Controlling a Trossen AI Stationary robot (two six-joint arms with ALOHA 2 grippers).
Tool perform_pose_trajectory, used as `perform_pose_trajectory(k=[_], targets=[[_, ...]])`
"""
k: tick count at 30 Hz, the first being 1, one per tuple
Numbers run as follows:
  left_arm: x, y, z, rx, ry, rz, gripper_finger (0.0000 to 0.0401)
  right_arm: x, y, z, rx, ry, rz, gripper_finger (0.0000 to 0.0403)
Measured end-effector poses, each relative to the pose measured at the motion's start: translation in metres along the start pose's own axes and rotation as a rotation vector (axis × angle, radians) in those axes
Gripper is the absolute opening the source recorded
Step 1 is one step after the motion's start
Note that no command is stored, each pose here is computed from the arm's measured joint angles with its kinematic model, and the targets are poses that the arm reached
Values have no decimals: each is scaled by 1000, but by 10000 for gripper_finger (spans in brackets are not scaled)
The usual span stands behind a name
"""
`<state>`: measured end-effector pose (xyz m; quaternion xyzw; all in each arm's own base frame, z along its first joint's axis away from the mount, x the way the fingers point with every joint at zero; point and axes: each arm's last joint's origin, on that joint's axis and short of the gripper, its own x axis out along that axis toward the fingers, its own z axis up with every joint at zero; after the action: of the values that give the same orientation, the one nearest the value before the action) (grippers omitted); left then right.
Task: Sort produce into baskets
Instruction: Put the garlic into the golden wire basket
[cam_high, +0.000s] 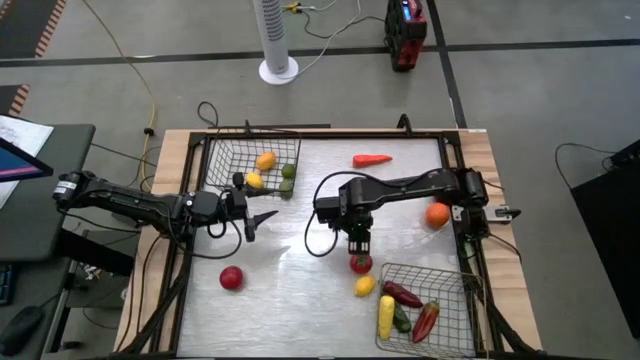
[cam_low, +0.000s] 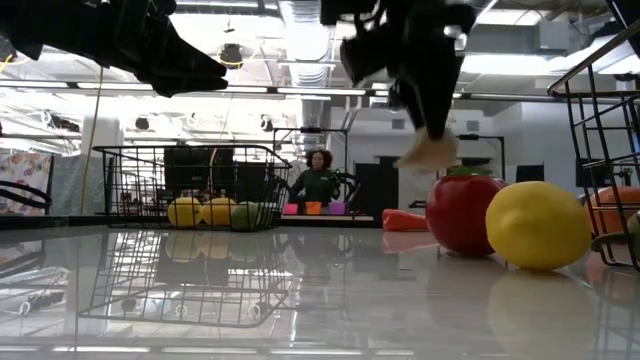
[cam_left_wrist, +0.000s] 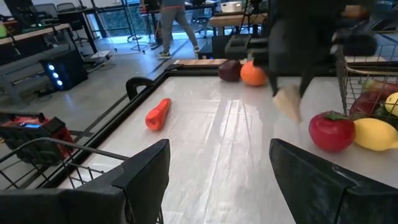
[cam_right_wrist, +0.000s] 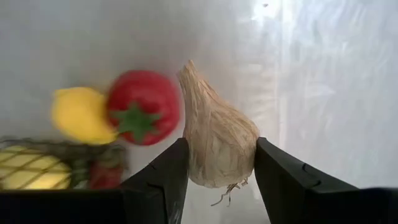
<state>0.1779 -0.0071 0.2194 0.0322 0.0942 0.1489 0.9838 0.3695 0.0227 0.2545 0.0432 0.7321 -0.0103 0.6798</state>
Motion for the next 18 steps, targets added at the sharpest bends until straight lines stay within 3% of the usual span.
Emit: perform_pose_trajectory(k=[9,18], targets=[[0,0,0,-2,4,0,264,-29,23,-24,49,59,35,193],[0,0,0,-13,1,1,264,-71,48,-63,159,-74,77,193]])
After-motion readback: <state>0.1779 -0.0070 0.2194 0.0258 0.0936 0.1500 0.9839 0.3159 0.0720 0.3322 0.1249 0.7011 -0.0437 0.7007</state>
